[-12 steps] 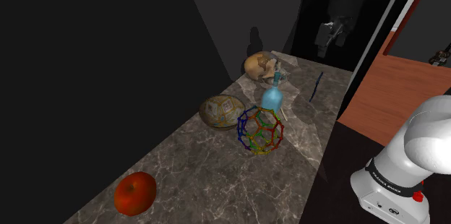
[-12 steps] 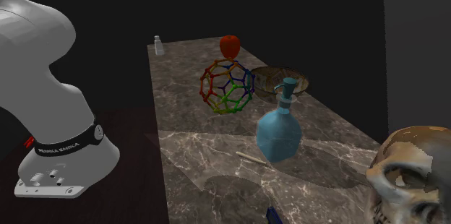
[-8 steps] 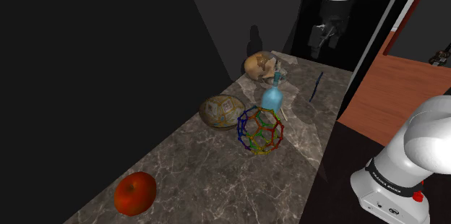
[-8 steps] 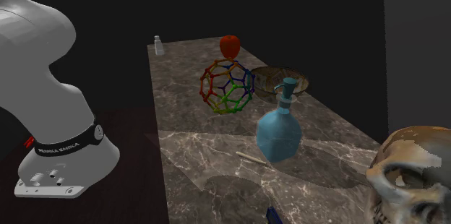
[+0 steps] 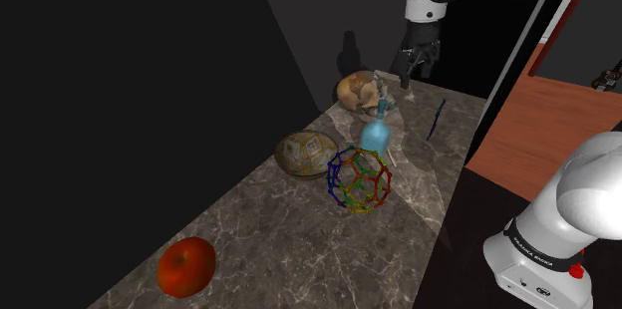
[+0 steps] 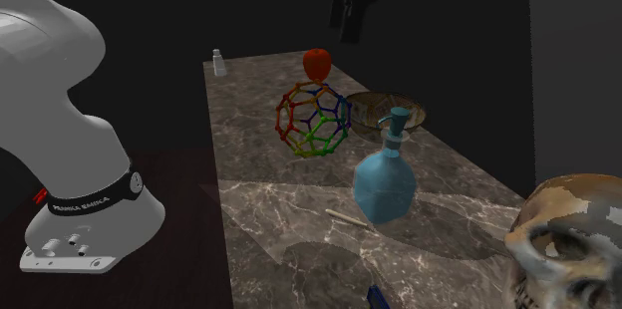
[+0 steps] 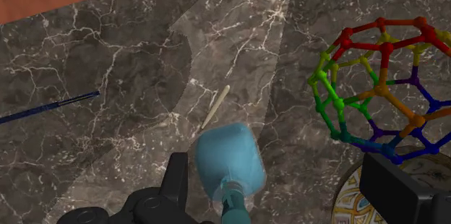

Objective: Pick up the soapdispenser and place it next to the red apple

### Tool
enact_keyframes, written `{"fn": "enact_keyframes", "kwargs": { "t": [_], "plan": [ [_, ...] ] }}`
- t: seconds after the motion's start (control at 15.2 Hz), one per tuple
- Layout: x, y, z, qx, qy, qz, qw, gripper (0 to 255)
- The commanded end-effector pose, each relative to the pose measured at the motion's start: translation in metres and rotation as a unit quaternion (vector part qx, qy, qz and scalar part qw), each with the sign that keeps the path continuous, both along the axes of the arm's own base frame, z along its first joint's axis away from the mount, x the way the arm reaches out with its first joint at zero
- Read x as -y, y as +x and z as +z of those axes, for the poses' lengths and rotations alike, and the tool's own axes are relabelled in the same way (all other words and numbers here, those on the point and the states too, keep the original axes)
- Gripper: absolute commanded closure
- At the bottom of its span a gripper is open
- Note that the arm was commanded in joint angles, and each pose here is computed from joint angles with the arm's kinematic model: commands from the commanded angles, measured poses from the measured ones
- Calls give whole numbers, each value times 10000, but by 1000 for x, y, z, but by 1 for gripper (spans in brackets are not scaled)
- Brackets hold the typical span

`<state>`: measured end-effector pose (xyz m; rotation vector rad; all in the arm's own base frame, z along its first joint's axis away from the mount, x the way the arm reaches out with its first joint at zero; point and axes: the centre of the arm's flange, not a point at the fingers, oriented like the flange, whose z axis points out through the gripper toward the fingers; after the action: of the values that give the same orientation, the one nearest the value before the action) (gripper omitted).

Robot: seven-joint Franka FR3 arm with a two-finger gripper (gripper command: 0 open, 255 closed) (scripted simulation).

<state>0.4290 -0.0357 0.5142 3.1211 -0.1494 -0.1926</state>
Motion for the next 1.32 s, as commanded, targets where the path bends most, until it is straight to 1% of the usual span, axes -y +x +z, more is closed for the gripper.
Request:
{"fn": "enact_keyframes", "kwargs": {
  "t": [0.0, 0.4, 0.79, 0.86, 1.25],
  "plan": [
    [9, 21, -19, -119, 122, 29, 9999, 0],
    [31, 85, -80, -466, 482, 115, 9977, 0],
    [49, 144, -145, -812, 841, 201, 9929, 0],
    [49, 145, -146, -817, 846, 202, 9928, 0],
    [44, 136, -176, -817, 846, 202, 9928, 0]
  ]
}}
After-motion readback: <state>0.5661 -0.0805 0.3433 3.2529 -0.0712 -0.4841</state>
